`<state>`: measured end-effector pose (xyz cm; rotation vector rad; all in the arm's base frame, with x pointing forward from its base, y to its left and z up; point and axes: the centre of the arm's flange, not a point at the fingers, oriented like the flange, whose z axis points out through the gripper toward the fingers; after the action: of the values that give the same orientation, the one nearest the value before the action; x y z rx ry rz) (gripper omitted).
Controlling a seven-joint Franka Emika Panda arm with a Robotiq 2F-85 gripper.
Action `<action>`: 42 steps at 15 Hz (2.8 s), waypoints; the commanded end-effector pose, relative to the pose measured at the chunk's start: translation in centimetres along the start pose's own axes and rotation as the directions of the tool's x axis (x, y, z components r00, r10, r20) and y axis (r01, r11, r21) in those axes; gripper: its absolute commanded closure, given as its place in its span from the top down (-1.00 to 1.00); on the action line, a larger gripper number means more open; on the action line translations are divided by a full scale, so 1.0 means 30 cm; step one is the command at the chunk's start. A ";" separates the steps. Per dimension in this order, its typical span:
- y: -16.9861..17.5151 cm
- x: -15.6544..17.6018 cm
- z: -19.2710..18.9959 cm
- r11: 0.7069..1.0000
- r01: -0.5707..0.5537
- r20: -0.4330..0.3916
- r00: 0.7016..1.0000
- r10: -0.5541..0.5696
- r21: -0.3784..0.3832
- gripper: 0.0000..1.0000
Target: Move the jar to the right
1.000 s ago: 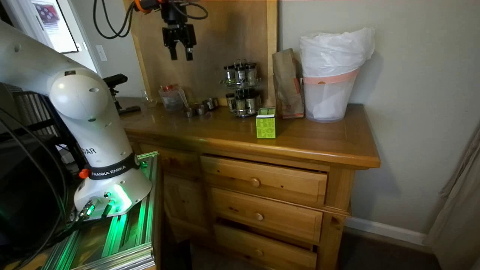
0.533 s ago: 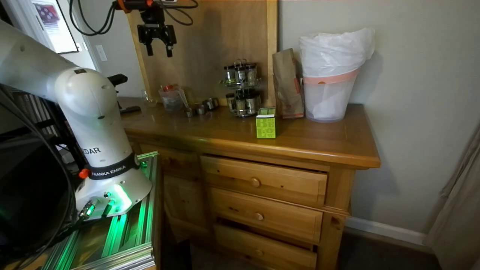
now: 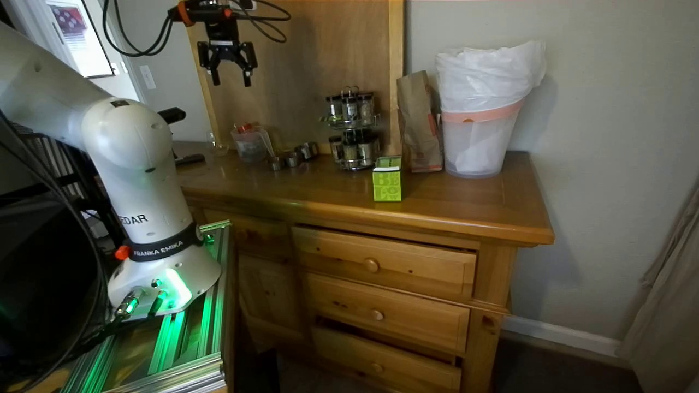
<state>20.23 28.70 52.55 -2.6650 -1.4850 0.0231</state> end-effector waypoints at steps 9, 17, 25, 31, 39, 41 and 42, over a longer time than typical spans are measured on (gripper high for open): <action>-0.339 0.474 0.244 0.875 0.478 0.006 0.877 -0.480 0.078 1.00; -0.326 0.494 0.280 0.765 0.642 -0.053 0.767 -0.640 0.048 1.00; -0.343 0.618 0.423 0.506 0.846 -0.034 0.508 -0.861 -0.167 1.00; -0.337 0.599 0.403 0.541 0.828 -0.049 0.540 -0.840 -0.148 1.00; -0.313 0.682 0.539 0.375 0.917 -0.052 0.372 -0.927 -0.135 1.00; -0.320 0.710 0.558 0.358 0.921 -0.076 0.350 -0.934 -0.153 1.00; -0.323 0.719 0.569 0.353 0.923 -0.085 0.343 -0.935 -0.154 1.00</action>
<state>21.62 51.48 37.80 -1.4258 -2.6991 -0.2793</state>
